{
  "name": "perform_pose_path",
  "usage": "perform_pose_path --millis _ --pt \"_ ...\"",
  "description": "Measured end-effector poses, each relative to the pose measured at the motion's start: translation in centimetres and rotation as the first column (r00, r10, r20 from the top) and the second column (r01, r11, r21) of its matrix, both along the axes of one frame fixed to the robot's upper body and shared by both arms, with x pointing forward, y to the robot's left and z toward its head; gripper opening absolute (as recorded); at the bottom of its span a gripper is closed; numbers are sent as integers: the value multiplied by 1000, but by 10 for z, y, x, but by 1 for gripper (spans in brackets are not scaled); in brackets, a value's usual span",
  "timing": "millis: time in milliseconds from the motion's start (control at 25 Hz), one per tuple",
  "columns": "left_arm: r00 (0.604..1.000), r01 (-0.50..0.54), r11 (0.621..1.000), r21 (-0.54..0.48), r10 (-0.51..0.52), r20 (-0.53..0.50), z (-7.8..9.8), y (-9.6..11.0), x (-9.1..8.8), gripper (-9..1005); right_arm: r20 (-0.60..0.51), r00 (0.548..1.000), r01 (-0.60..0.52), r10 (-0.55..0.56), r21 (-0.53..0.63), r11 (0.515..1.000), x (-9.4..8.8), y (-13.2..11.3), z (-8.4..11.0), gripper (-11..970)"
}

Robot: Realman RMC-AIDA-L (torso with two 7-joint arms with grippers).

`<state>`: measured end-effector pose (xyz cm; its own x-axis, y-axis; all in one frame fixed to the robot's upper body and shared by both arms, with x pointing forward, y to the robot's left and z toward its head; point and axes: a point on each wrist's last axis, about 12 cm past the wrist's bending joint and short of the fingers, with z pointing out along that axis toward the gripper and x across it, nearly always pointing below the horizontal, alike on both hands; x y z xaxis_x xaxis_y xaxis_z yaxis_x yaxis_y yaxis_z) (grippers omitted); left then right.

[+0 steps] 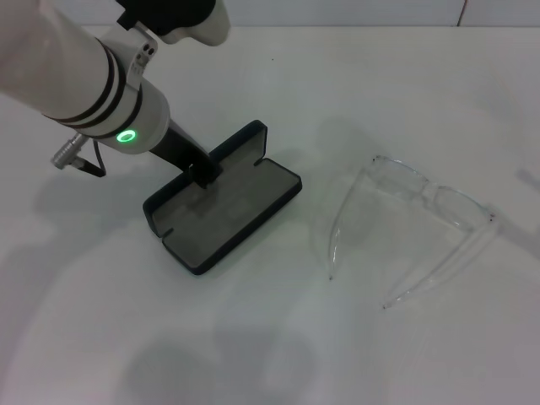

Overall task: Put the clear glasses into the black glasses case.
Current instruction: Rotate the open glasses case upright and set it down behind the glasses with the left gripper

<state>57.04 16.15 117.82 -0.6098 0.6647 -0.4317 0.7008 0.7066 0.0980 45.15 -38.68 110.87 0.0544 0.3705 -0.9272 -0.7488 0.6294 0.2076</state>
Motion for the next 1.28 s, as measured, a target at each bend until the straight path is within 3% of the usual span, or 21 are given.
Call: perform_pose_path --millis 280,520,760,1040,1120,1280 --pt "983 176 983 56 -179 48 -1 -11 -11 200 5 1000 7 -7 8 1000 -5 -2 0 868" --pt "930 342 932 118 -354 101 -8 -28 -17 202 4 1000 8 -8 12 1000 -6 -1 -1 868" --pt "814 514 834 198 -548 195 -12 -52 -23 204 -3 1000 14 -14 13 1000 -10 -2 -3 869" --pt "606 690 656 306 -754 252 -13 -77 -27 205 0 999 35 -35 24 999 -18 -6 -4 868" --pt "581 715 629 306 -778 241 -14 -81 -25 206 2 999 36 -37 27 999 -20 -6 -5 868" --pt "577 726 613 311 -789 209 -19 -83 -21 207 -1 999 41 -41 30 999 -22 -6 -6 867"
